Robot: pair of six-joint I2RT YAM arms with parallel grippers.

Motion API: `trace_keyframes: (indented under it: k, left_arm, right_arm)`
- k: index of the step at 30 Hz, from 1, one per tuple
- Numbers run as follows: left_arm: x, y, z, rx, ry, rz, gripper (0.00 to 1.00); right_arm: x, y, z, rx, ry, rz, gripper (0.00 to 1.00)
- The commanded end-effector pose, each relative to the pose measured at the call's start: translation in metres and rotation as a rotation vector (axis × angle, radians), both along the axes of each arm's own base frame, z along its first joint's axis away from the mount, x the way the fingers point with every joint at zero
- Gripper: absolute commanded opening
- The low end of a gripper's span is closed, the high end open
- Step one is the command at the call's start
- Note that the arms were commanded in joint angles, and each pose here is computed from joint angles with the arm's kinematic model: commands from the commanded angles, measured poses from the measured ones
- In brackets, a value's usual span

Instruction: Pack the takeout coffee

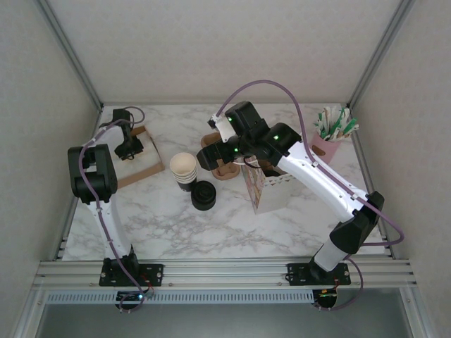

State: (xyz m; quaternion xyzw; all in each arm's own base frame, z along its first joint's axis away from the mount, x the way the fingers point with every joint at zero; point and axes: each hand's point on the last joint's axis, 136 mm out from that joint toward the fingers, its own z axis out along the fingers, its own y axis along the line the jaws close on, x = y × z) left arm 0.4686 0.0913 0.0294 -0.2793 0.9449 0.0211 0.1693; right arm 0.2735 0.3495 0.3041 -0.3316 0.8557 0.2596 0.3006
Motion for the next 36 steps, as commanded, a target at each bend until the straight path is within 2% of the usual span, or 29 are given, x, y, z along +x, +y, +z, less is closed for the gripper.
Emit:
trace_keyframes:
  k: [1,8,36]
  left_arm:
    - [-0.004,-0.008,0.019,-0.018,-0.003,-0.011,0.36]
    - [-0.002,-0.007,0.027,-0.009,-0.018,-0.008,0.26]
    - [0.000,0.000,0.068,0.036,-0.084,-0.002,0.15]
  right_arm:
    - [-0.005,-0.004,0.008,0.007,-0.015,-0.012,0.99]
    - [-0.005,-0.004,0.006,0.004,-0.014,-0.014,0.99]
    - [-0.003,0.002,0.005,-0.001,0.002,-0.008,0.99]
